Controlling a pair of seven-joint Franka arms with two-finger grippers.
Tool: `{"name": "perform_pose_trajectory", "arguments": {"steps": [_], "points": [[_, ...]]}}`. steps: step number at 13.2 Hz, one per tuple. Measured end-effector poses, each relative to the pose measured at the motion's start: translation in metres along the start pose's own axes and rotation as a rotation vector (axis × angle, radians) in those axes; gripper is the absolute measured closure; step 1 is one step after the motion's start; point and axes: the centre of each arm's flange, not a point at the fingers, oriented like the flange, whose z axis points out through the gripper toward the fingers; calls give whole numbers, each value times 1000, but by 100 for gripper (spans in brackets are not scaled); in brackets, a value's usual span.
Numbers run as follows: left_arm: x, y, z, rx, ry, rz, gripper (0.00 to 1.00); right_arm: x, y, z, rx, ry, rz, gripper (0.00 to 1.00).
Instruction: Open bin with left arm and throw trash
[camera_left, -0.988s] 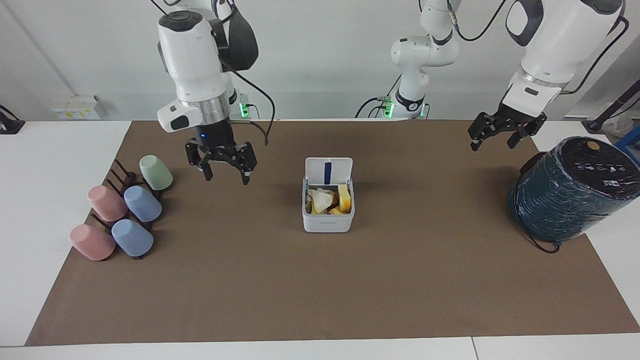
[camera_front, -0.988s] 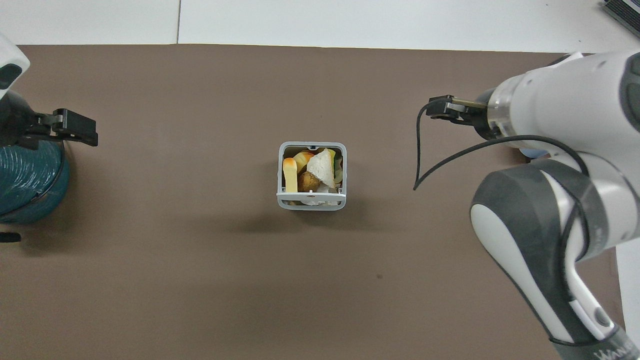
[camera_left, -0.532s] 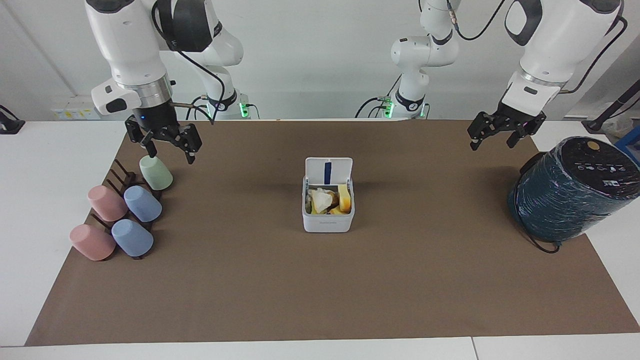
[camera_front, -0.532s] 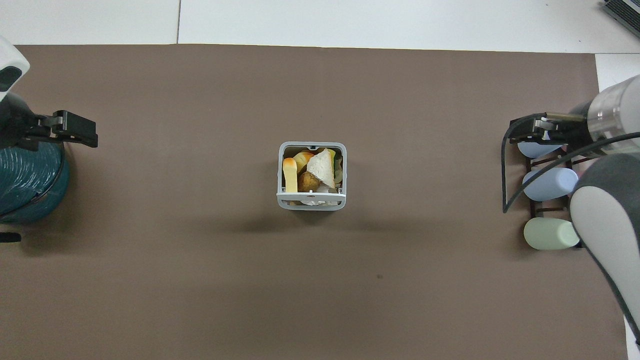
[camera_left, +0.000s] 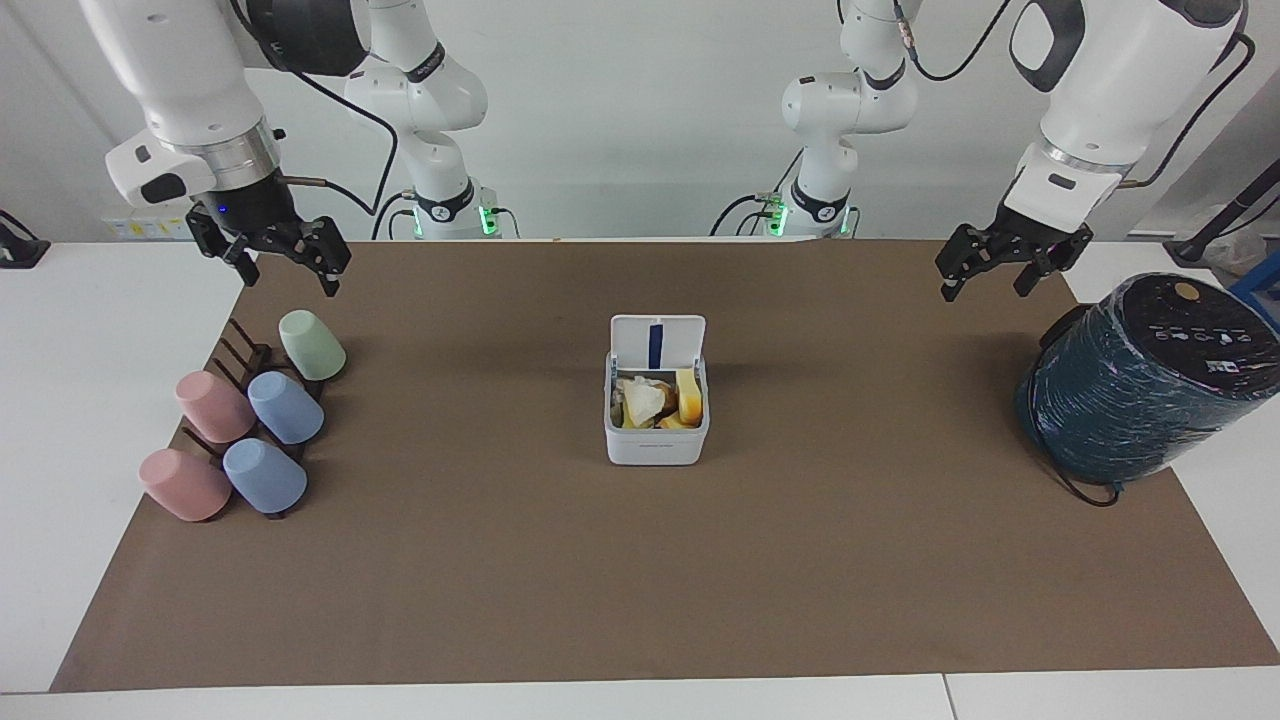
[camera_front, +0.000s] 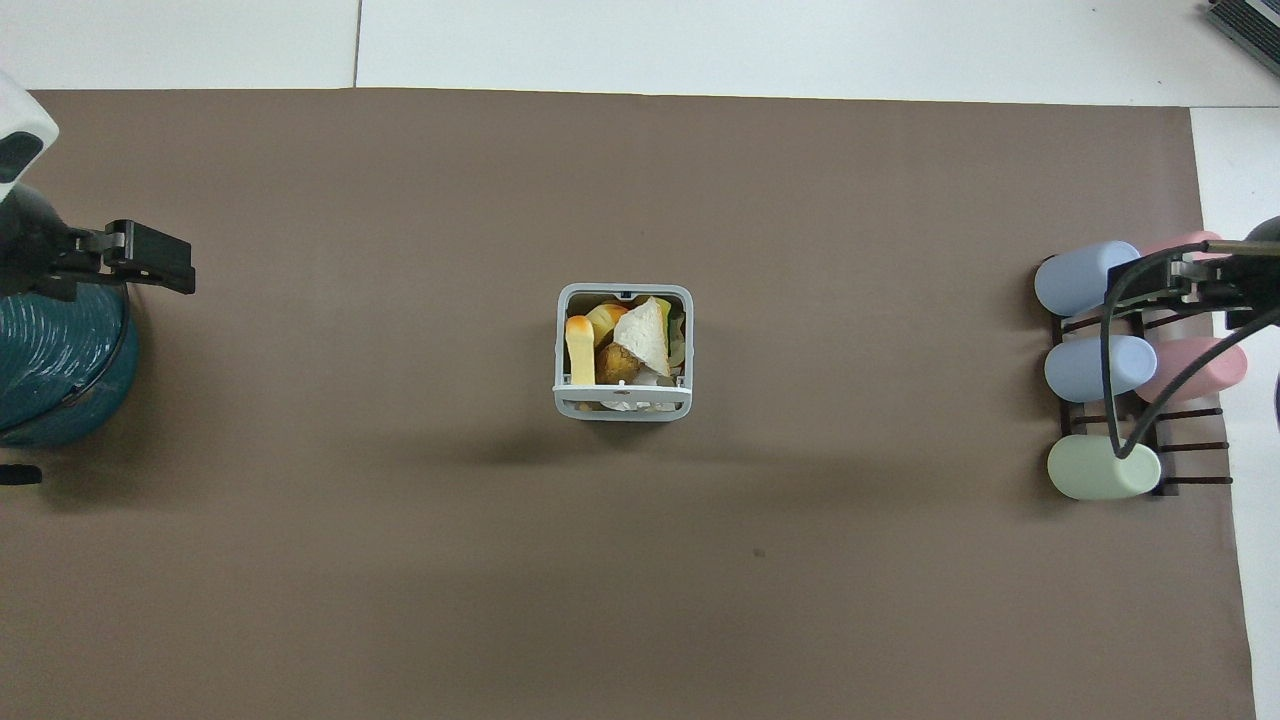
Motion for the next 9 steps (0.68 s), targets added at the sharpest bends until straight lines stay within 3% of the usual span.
{"name": "perform_pose_trajectory", "arguments": {"steps": [4, 9], "points": [[0, -1, 1, 0, 0, -1, 0, -2, -10, -1, 0, -1, -19, 0], [1, -1, 0, 0, 5, -2, 0, -4, -21, -1, 78, -14, -24, 0]]}}
